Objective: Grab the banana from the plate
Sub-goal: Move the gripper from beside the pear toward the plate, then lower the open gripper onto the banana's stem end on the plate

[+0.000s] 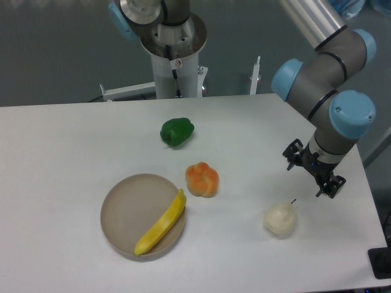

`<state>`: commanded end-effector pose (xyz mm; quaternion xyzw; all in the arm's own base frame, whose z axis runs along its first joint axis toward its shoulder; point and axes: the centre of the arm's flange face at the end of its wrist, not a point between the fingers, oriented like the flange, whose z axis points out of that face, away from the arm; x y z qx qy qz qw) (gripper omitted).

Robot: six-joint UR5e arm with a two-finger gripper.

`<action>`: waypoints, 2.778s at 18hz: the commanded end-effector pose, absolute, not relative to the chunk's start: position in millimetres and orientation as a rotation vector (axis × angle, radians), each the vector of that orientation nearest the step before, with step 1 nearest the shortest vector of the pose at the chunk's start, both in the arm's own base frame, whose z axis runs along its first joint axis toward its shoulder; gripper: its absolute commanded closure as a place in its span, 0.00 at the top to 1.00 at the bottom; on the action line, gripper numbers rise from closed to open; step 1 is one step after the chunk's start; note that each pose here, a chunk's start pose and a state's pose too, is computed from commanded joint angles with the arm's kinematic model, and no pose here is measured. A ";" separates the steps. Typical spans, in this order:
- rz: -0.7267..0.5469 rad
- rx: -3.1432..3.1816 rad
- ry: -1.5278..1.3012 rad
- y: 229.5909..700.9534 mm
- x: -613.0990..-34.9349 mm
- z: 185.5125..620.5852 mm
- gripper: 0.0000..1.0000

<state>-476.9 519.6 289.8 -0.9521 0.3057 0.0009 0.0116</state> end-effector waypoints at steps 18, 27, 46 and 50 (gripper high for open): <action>-0.120 -2.963 0.859 577.7 -350.0 275.5 1.00; -0.035 -2.994 0.676 598.8 -308.7 286.2 1.00; 0.006 -2.992 0.465 580.4 -192.8 245.9 1.00; 0.018 -2.982 0.460 585.6 -190.7 235.2 1.00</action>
